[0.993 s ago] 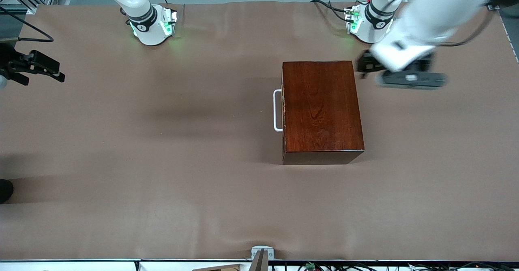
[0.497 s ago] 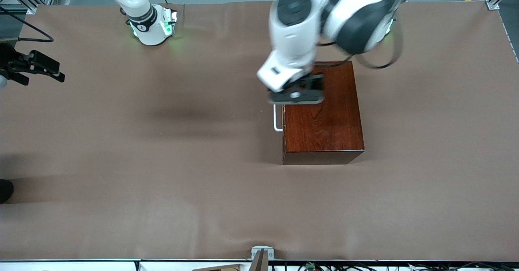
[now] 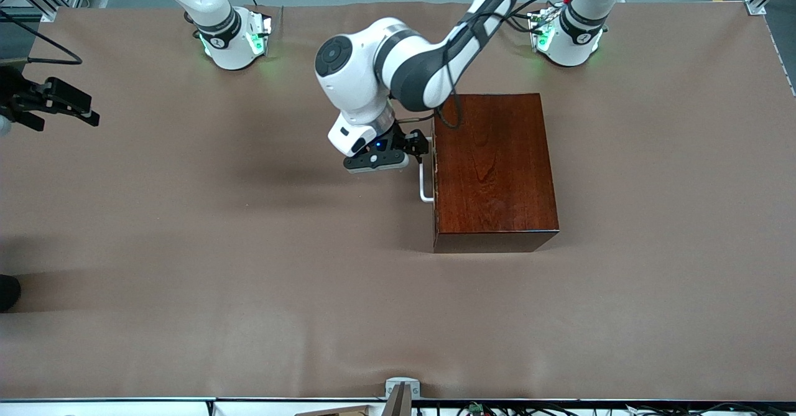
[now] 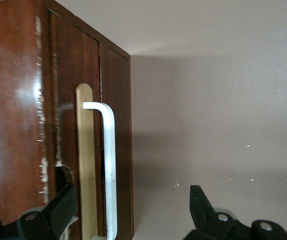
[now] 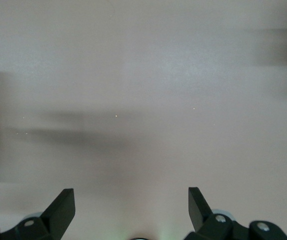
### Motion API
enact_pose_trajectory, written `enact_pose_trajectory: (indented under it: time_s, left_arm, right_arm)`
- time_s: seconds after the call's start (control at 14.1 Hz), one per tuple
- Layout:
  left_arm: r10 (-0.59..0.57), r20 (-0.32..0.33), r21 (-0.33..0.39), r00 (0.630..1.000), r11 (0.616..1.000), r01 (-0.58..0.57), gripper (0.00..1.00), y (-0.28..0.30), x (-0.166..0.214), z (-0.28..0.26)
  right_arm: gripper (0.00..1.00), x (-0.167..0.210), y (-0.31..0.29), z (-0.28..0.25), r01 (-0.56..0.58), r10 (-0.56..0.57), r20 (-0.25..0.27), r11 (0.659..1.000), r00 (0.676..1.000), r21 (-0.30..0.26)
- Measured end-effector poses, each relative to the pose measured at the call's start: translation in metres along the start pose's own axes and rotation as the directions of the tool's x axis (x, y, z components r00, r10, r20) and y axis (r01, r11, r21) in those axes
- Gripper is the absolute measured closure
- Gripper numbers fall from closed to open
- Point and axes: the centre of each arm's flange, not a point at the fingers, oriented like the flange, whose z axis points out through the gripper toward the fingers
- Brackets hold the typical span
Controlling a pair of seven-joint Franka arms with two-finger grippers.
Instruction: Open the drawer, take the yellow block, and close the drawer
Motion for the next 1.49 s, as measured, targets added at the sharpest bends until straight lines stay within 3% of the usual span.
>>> enact_pose_trajectory:
  time_s: [0.43, 0.85, 1.14, 1.49]
  left_arm:
    - [0.023, 0.045, 0.082, 0.999, 0.996, -0.027, 0.0, 0.019, -0.007, 0.066]
    - [0.034, 0.043, 0.095, 0.998, 0.995, -0.038, 0.0, 0.023, -0.011, 0.071]
    - [-0.012, 0.014, 0.049, 1.0, 0.999, 0.011, 0.0, 0.033, -0.016, 0.064]
    - [-0.101, -0.003, -0.057, 0.995, 0.993, 0.1, 0.0, 0.047, -0.016, 0.053]
  right_arm:
    - [0.0, 0.0, -0.002, 0.0, 0.003, -0.003, 0.0, 1.0, 1.0, 0.0]
    - [0.0, 0.0, -0.002, 0.0, 0.004, -0.004, 0.0, 1.0, 1.0, 0.0]
    - [0.0, 0.0, -0.002, 0.0, 0.004, -0.004, 0.0, 1.0, 1.0, 0.0]
    - [0.0, 0.0, -0.002, 0.0, 0.004, -0.004, 0.0, 1.0, 1.0, 0.0]
